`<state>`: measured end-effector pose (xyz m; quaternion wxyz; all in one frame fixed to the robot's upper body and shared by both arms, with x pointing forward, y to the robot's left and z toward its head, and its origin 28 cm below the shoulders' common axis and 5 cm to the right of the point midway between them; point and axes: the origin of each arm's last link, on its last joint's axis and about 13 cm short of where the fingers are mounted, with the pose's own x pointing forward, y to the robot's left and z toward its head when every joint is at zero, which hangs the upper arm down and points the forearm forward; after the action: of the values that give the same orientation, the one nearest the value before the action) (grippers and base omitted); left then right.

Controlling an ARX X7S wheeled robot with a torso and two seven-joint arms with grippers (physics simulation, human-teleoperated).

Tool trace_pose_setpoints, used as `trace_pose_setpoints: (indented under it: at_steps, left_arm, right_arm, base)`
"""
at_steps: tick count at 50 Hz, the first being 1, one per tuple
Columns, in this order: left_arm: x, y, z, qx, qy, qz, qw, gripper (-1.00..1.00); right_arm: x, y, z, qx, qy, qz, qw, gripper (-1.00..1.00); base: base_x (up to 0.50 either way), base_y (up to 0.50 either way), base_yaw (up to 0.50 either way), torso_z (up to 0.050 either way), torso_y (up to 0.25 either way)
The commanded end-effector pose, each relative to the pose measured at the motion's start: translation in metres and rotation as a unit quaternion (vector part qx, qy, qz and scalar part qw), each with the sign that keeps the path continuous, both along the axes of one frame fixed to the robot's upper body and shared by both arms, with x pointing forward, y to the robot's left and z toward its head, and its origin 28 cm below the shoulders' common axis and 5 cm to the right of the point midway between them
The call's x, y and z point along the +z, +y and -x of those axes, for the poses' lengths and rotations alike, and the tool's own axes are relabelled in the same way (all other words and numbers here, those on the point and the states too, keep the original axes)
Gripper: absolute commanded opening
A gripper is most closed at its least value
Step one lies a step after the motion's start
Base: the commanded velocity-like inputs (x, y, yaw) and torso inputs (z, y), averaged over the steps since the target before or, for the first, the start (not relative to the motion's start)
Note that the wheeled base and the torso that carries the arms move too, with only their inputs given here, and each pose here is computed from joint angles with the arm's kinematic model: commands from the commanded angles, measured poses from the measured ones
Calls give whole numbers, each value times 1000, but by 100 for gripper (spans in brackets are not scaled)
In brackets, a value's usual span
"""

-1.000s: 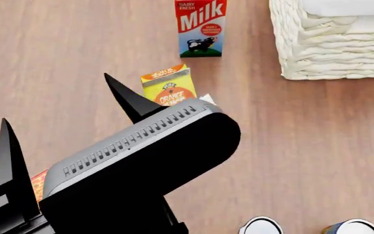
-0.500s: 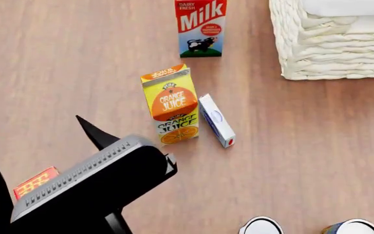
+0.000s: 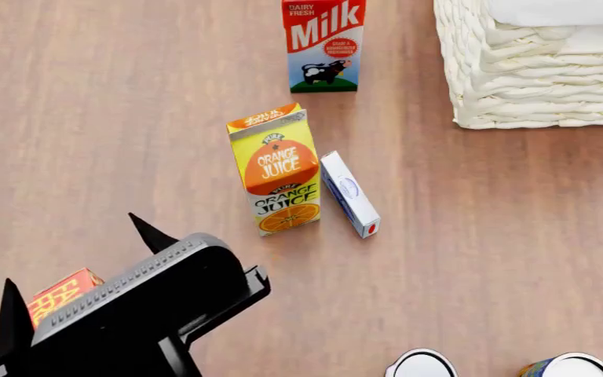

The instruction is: Pick up the cream cheese box and the butter, and put them in the basket.

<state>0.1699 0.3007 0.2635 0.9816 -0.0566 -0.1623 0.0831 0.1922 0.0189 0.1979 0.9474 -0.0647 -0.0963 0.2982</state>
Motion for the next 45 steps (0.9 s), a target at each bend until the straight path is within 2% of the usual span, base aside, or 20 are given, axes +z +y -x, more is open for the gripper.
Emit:
trace_pose_setpoints:
  at_steps: [1, 16, 21, 26, 36, 45]
  left_arm:
    - [0, 0, 0, 0, 0, 1, 1000, 100]
    - [0, 1, 1, 1, -2, 3, 1000, 100]
    - [0, 1, 1, 1, -2, 2, 1000, 100]
    - [1, 2, 2, 2, -4, 4, 1000, 100]
    - [1, 3, 3, 2, -6, 7, 1000, 100]
    - [2, 3, 4, 3, -7, 8, 1000, 100]
  right_arm:
    - [-11, 6, -1, 0, 22, 0, 1000, 100]
    - [-21, 16, 2, -3, 42, -13, 999, 100]
    - [-20, 23, 1, -21, 45, -41, 998, 100]
    - [-21, 30, 2, -29, 45, -48, 997, 100]
    - [-41, 43, 8, -18, 60, -26, 998, 100]
    - [-50, 45, 9, -18, 62, -8, 998, 100]
  base:
    - [0, 0, 0, 0, 0]
    - [0, 0, 0, 0, 0]
    - [0, 0, 0, 0, 0]
    - [0, 0, 0, 0, 0]
    - [0, 0, 0, 0, 0]
    - [0, 0, 0, 0, 0]
